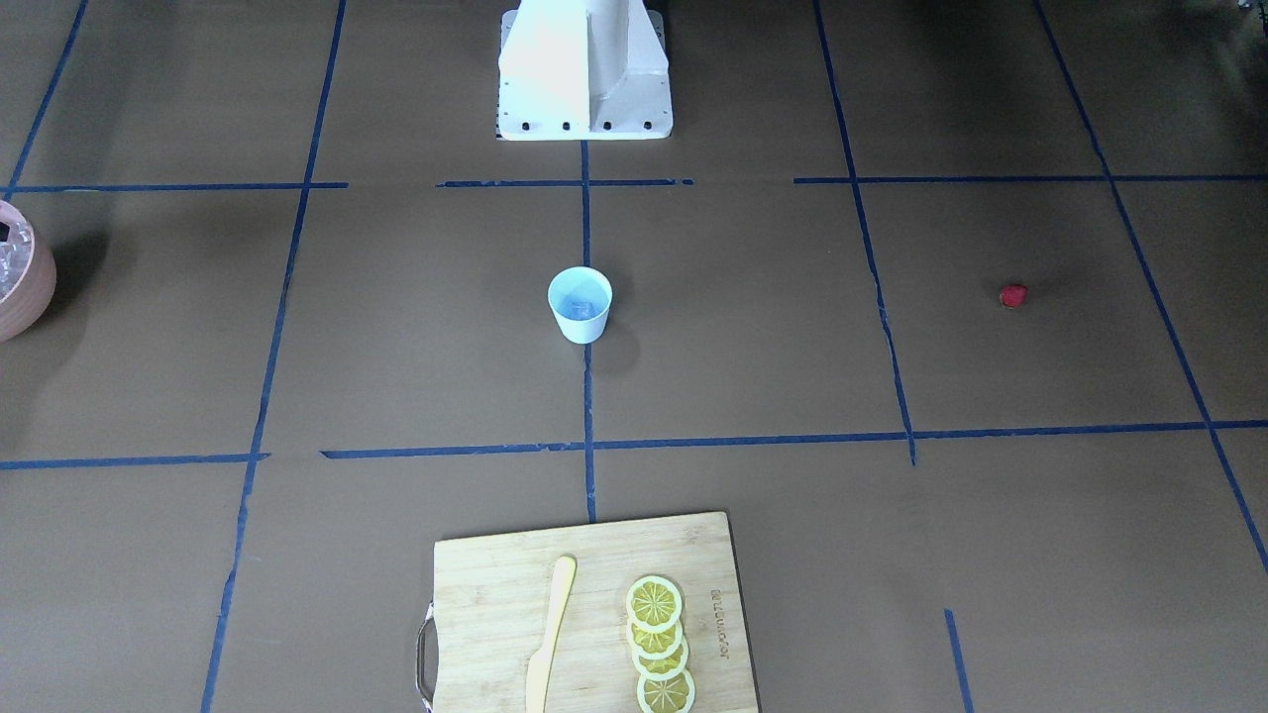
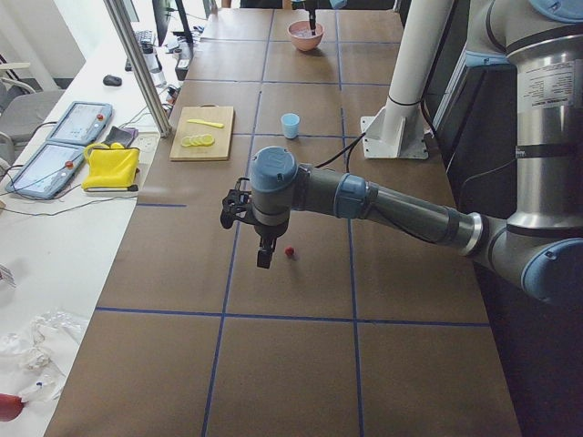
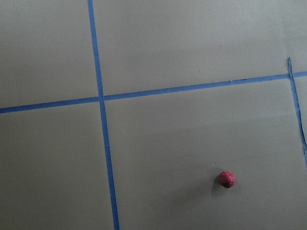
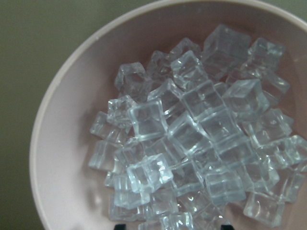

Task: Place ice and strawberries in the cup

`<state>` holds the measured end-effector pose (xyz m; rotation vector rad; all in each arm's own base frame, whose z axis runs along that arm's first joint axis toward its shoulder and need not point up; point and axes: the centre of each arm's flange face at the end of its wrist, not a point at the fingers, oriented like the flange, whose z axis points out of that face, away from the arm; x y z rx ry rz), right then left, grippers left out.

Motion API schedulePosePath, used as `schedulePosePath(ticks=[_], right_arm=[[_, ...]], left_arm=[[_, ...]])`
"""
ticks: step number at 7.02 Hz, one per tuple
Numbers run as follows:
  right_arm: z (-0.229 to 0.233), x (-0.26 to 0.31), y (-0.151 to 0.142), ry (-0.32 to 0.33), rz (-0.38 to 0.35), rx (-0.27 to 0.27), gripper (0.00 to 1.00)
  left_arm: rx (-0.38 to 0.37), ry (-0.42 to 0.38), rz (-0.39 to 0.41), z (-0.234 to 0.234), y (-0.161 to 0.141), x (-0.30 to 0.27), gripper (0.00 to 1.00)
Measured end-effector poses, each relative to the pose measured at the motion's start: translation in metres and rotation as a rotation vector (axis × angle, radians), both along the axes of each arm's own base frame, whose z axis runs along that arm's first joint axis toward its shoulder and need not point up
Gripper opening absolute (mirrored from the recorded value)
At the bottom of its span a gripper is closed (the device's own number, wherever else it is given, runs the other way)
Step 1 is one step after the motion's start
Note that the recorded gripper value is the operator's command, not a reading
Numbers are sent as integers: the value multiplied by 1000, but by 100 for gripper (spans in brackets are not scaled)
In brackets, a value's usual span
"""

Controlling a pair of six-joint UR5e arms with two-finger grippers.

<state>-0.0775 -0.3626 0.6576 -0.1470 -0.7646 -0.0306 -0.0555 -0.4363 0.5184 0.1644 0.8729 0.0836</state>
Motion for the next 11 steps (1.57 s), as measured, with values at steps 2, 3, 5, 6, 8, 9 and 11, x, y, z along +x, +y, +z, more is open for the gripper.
schedulePosePath(ticks=[2, 3, 5, 6, 8, 9, 11], right_arm=[[3, -1, 1, 3, -4, -7, 70], [6, -2, 2, 5, -6, -13, 70], [10, -4, 3, 8, -13, -19, 68], [10, -6, 2, 8, -16, -19, 68], [10, -9, 1, 11, -24, -14, 67], [9, -12, -1, 14, -28, -9, 67], [9, -15, -3, 18, -33, -6, 67]], left_arm=[[0, 0, 0, 0, 0, 0, 100], [0, 0, 0, 0, 0, 0, 100], [2, 0, 0, -1, 0, 0, 100], [2, 0, 1, 0, 0, 0, 100], [2, 0, 0, -1, 0, 0, 100], [2, 0, 0, -1, 0, 0, 100], [2, 0, 1, -1, 0, 0, 100]])
